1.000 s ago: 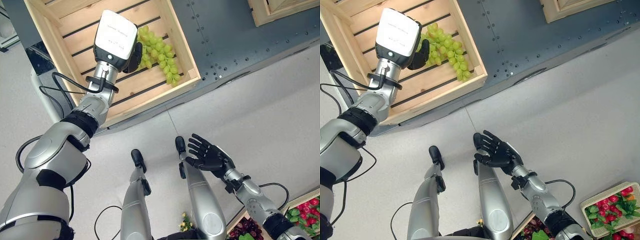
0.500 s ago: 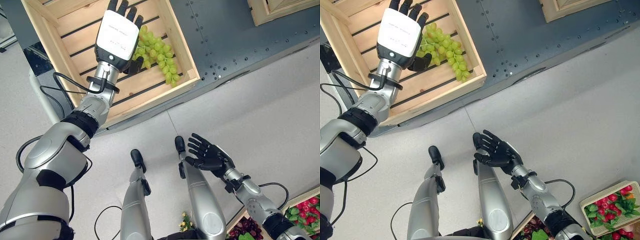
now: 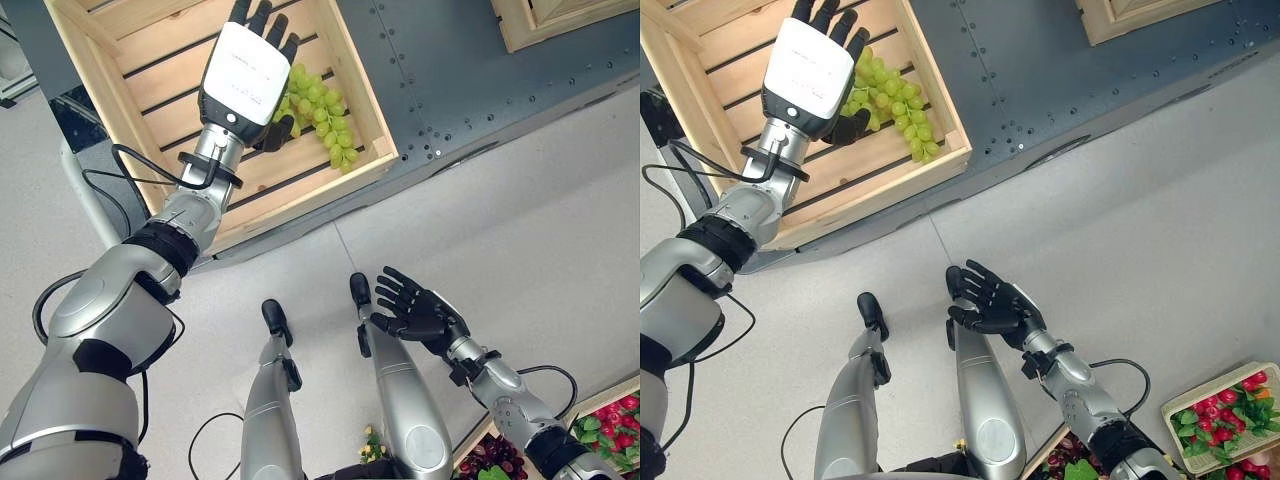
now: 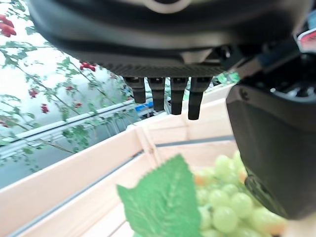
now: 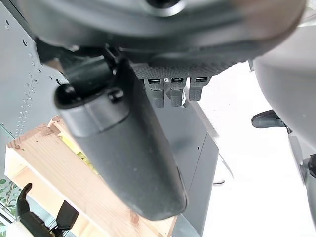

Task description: Pick up the fruits from the basket on one side to the basket on the other side

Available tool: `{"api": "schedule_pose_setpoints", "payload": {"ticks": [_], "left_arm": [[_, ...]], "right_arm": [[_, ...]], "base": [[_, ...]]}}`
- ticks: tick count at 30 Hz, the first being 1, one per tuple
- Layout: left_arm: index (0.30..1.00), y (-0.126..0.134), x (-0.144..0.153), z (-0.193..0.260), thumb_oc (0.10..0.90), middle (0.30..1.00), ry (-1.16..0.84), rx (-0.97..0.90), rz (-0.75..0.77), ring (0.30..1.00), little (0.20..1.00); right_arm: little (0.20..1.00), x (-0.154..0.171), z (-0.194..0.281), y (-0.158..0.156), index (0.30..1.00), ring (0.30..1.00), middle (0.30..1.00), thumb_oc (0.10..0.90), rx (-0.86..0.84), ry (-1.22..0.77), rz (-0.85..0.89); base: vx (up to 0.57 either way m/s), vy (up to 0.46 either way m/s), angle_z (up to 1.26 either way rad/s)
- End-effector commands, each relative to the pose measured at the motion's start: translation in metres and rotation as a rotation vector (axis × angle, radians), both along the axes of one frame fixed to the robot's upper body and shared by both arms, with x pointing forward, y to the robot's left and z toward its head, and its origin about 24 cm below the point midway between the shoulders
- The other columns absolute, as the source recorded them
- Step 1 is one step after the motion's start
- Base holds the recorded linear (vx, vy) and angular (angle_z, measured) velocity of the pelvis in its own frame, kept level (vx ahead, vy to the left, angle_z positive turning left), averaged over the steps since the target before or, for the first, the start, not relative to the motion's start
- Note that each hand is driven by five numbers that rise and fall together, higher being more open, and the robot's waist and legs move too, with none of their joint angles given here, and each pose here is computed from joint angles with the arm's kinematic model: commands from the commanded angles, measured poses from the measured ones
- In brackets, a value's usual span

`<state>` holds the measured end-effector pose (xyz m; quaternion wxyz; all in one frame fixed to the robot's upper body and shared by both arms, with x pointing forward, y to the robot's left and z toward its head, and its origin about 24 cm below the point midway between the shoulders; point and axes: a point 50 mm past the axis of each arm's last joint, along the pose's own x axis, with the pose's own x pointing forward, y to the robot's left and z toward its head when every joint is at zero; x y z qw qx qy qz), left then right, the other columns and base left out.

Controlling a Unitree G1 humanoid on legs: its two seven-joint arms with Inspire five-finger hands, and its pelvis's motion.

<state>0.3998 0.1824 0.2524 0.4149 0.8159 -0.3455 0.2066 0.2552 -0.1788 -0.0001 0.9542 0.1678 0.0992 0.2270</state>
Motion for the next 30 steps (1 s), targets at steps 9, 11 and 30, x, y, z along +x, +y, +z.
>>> {"api": "schedule_pose_setpoints", "payload": {"ticks": [9,11,30], "left_arm": [[0.900,-0.010,0.001,0.052,0.800,0.900,-0.078,0.035,-0.020,0.900,0.900],[0.900,-0.011,0.001,0.053,0.800,0.900,-0.084,0.020,-0.019,0.900,0.900],[0.900,0.003,0.008,0.062,0.800,0.900,-0.062,-0.036,0.136,0.900,0.900]], "right_arm": [[0.900,0.002,0.017,0.009,0.900,0.900,0.900,0.800,0.061,-0.106,0.023],[0.900,0.001,0.016,0.009,0.900,0.900,0.900,0.800,0.060,-0.106,0.023],[0.900,0.005,0.019,0.011,0.900,0.900,0.900,0.800,0.063,-0.117,0.028]], "base": [[0.00,-0.001,-0.04],[0.00,-0.006,-0.02],[0.00,0.000,-0.03]]}}
